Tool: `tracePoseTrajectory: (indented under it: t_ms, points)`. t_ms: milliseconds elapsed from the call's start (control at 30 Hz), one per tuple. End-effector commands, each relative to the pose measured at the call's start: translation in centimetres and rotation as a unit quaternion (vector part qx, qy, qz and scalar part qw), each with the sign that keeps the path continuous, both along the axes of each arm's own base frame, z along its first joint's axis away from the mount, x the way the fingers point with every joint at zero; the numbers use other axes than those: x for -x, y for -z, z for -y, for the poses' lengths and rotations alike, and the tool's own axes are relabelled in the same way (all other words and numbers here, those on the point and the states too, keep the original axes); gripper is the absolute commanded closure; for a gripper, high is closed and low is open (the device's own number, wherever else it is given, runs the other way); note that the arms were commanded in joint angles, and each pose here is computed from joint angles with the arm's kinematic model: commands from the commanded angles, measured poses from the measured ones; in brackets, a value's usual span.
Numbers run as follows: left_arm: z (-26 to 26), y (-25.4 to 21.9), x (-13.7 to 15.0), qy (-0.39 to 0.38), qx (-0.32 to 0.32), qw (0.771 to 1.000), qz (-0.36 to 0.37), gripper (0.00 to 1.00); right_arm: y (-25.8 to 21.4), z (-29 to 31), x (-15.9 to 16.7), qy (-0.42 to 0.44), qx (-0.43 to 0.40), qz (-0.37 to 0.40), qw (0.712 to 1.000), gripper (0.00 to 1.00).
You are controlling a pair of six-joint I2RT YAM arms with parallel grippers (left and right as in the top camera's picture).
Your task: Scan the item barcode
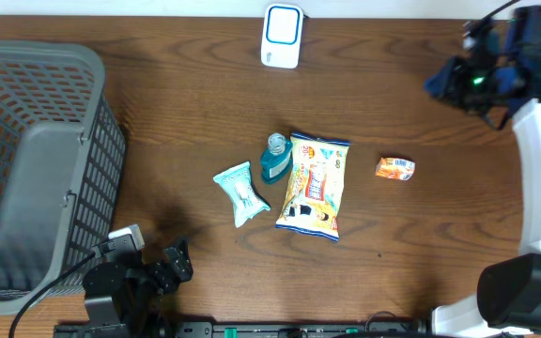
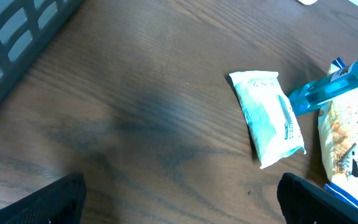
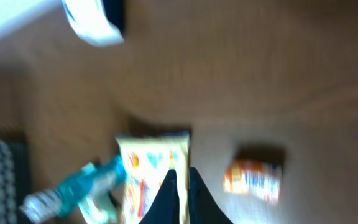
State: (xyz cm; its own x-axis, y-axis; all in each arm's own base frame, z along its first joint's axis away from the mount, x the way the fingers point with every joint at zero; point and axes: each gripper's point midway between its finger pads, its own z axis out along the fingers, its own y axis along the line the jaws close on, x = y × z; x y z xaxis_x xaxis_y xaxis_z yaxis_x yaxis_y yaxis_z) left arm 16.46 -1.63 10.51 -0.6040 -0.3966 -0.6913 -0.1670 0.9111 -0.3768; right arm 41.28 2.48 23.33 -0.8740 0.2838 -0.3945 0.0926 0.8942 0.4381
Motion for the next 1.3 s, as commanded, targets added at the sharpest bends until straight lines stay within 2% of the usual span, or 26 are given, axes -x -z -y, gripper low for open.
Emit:
tracePoseTrajectory:
  t_ms: [0, 133, 300, 467, 733, 1267]
  points:
    - [0.1, 0.0, 0.0, 0.006, -0.001, 1.0, 0.0, 0.02, 3.6, -1.0, 2.2, -0.002, 0.069, -0.069, 0.995, 0.99]
    - [0.1, 0.0, 0.0, 0.006, -0.001, 1.0, 0.0, 0.02, 7.3, -1.7, 4.2, 0.015, 0.118, -0.124, 0.985, 0.99]
    - [0.1, 0.0, 0.0, 0.006, -0.001, 1.0, 0.0, 0.02, 12.1, 1.0, 6.7, 0.139, 0.2, -0.18, 0.953, 0.99]
    - [0.1, 0.0, 0.0, 0.006, -0.001, 1.0, 0.0, 0.02, 14.4, 0.9, 5.5, 0.146, 0.192, -0.15, 0.959, 0.99]
    - [0.1, 0.0, 0.0, 0.006, -0.001, 1.0, 0.0, 0.02, 17.8, 0.9, 5.6, 0.15, 0.187, -0.133, 0.962, 0.99]
    - [0.1, 0.0, 0.0, 0.006, -0.001, 1.0, 0.0, 0.02, 19.0, 0.6, 6.1, 0.145, 0.177, -0.135, 0.964, 0.99]
